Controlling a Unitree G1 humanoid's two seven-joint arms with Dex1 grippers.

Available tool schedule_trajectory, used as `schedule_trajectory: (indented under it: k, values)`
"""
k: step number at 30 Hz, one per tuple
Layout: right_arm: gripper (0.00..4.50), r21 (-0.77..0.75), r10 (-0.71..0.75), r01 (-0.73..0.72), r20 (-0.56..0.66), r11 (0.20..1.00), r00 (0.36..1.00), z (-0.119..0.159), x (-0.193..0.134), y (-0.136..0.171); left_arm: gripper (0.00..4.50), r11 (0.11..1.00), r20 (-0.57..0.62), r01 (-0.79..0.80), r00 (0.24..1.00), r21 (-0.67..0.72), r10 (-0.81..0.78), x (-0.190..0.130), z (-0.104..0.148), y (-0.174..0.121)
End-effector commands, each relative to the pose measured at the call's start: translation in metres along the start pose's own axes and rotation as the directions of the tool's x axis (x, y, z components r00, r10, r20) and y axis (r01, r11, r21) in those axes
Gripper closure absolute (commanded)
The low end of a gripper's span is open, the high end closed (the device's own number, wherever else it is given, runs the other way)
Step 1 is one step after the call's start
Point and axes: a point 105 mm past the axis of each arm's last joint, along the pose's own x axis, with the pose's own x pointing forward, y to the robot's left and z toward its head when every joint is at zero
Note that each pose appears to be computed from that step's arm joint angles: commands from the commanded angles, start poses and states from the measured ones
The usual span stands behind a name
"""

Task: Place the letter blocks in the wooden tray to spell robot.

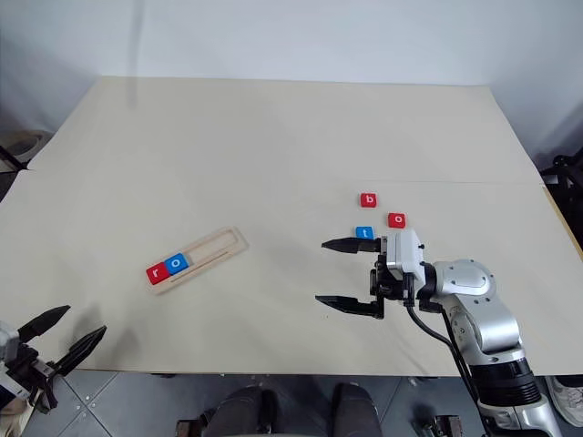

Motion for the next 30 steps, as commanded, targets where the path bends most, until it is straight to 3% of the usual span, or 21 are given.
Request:
schedule_trajectory:
  k: [1,11,25,30]
  values:
    - [0.01,-0.043,0.026,-0.026,-0.002,0.999,1.0,0.01,-0.001,0.002,0.0,0.996,0.053,0.089,0.995,0.024,-0.09,0.014,0.022,-0.008]
    - [0.01,-0.041,-0.008,0.006,-0.046,0.999,0.999,0.007,-0.011,0.0,0.0,0.935,-0.076,0.305,0.952,0.179,-0.296,0.08,0.049,-0.013]
    - [0.01,-0.049,-0.084,0.082,-0.048,0.995,0.995,0.008,-0.017,0.004,0.0,0.917,-0.254,0.376,0.908,0.136,-0.334,0.102,0.019,-0.01]
    - [0.0,-0.052,-0.096,0.093,-0.046,0.994,0.994,0.007,-0.017,0.001,1.08,0.911,-0.24,0.393,0.903,0.122,-0.357,0.108,0.016,-0.013]
